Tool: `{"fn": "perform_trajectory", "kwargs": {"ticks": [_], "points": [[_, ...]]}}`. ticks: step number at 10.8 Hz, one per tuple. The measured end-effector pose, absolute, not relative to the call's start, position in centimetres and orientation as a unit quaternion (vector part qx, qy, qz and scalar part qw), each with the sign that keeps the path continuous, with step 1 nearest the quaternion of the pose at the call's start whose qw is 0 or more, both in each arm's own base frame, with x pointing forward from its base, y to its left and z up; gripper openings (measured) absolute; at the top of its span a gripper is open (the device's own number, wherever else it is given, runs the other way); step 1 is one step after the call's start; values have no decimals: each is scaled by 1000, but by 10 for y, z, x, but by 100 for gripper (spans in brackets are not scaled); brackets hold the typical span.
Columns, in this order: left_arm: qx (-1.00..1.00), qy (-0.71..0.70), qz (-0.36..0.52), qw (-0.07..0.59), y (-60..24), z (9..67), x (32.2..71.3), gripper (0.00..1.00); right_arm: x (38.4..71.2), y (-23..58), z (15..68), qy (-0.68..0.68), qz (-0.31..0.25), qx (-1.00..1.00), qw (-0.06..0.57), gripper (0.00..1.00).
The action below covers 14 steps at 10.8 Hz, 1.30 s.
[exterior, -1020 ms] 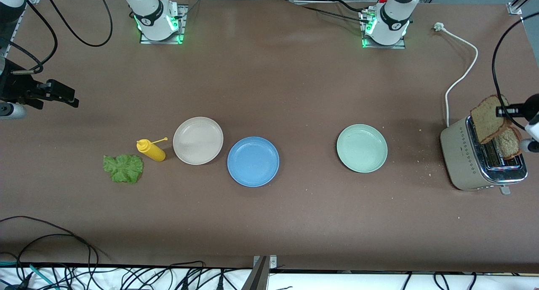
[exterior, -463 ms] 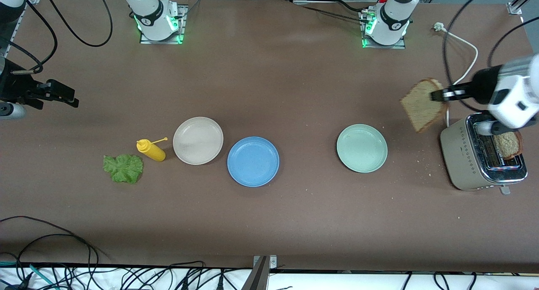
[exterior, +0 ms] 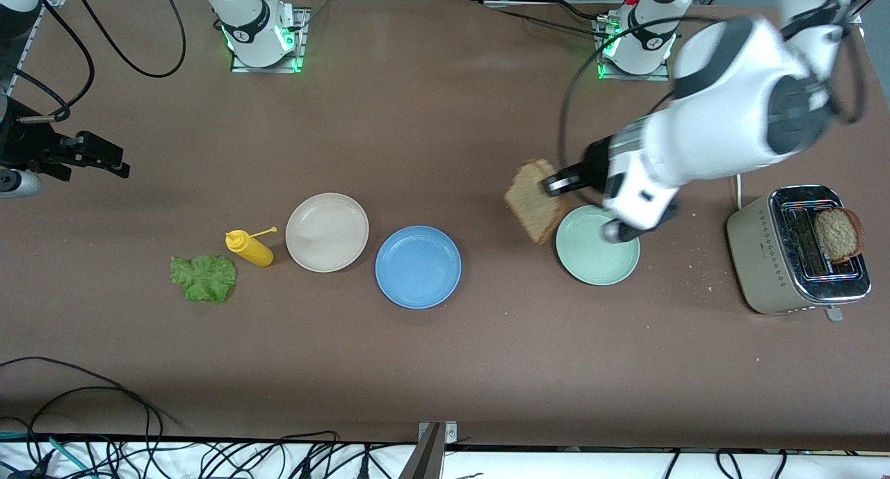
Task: Make sandwich in blue plate with both arms
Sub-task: 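Lift the bread slice out and carry it to the blue plate, then lower the bread slice edge-first onto the blue plate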
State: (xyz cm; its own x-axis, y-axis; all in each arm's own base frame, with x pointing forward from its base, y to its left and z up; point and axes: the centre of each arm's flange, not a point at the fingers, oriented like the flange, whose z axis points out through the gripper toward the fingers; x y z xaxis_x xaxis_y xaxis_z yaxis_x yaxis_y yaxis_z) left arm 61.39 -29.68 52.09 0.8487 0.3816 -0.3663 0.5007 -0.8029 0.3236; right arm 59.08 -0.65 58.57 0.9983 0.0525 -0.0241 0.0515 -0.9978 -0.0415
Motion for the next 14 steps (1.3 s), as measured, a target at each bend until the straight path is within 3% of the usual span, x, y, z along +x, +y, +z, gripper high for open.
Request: {"fn": "perform_trajectory", "kwargs": {"ticks": [6,14], "points": [[908,279,-107,294,-427,399,622,10,591,-7,586,-26,12,-999,21,100],[920,264,-91,273,-504,289,583,10,591,-13,586,-18,11,-999,34,100]]}}
